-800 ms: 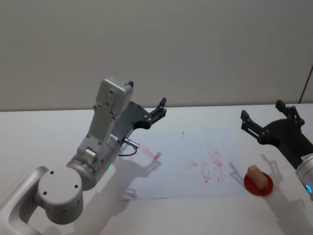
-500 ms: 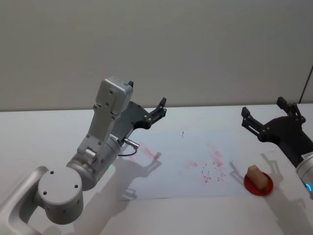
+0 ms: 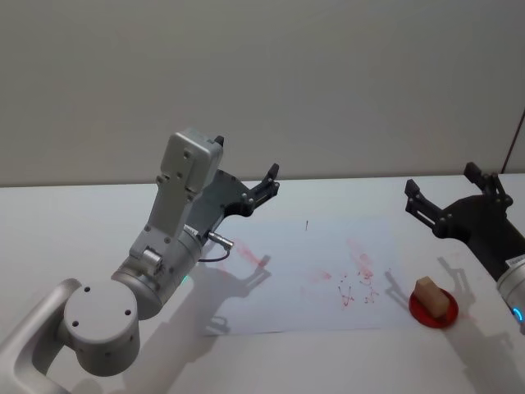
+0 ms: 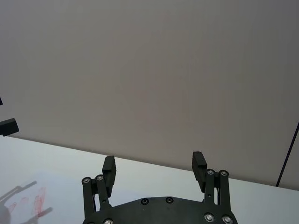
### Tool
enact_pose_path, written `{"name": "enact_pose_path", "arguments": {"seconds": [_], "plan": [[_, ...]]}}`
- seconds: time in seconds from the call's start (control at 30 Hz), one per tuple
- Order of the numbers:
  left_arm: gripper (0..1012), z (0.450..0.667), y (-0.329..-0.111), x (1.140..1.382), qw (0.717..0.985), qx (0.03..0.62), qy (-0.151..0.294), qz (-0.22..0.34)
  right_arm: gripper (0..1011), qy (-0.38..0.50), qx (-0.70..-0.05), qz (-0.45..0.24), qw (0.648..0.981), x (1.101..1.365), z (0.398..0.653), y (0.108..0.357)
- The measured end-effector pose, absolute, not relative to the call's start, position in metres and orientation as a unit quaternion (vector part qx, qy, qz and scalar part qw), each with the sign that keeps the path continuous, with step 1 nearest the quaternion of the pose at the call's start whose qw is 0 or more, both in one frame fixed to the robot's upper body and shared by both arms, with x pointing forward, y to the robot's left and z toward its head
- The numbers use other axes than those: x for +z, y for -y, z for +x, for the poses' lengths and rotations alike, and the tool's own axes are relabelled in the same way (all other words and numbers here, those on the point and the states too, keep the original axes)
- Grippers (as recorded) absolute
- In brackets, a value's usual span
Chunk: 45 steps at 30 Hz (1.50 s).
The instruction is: Use the one hand to pick up the stamp and affix it onto the A4 paper.
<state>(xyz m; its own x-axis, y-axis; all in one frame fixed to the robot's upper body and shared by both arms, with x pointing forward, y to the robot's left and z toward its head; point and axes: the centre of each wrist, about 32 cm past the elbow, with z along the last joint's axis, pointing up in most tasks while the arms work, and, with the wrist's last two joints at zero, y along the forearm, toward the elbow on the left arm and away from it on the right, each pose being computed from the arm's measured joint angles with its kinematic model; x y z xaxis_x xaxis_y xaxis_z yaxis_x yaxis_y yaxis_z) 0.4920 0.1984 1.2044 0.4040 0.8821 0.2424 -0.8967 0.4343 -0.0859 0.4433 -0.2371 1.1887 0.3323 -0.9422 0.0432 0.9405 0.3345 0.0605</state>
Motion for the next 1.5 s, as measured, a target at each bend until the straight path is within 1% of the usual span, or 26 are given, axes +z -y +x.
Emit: {"name": "enact_pose_path", "arguments": {"seconds": [0.37,0.53,0.67,0.87,1.07,1.27,1.5], "plan": [[1001,0.492,-0.198,1.204,0.837,0.531,0.126,0.029,1001,0.035,-0.577,0.011,0.816,1.188,0.443,0.238],[1001,0.492,-0.198,1.204,0.837,0.531,0.126,0.029,1001,0.030,-0.581,0.011,0.813,1.187,0.435,0.243],[1001,0.492,-0.198,1.204,0.837,0.531,0.126,0.029,1001,0.020,-0.588,0.009,0.809,1.183,0.421,0.251],[1001,0.492,-0.198,1.204,0.837,0.531,0.126,0.029,1001,-0.009,-0.599,0.000,0.801,1.175,0.389,0.271],[1001,0.492,-0.198,1.204,0.837,0.531,0.126,0.029,1001,-0.034,-0.600,-0.014,0.799,1.170,0.372,0.287],[1001,0.492,-0.198,1.204,0.837,0.531,0.126,0.029,1001,-0.055,-0.589,-0.026,0.806,1.168,0.367,0.299],[1001,0.492,-0.198,1.204,0.837,0.531,0.126,0.029,1001,-0.074,-0.566,-0.044,0.820,1.164,0.374,0.307]]}}
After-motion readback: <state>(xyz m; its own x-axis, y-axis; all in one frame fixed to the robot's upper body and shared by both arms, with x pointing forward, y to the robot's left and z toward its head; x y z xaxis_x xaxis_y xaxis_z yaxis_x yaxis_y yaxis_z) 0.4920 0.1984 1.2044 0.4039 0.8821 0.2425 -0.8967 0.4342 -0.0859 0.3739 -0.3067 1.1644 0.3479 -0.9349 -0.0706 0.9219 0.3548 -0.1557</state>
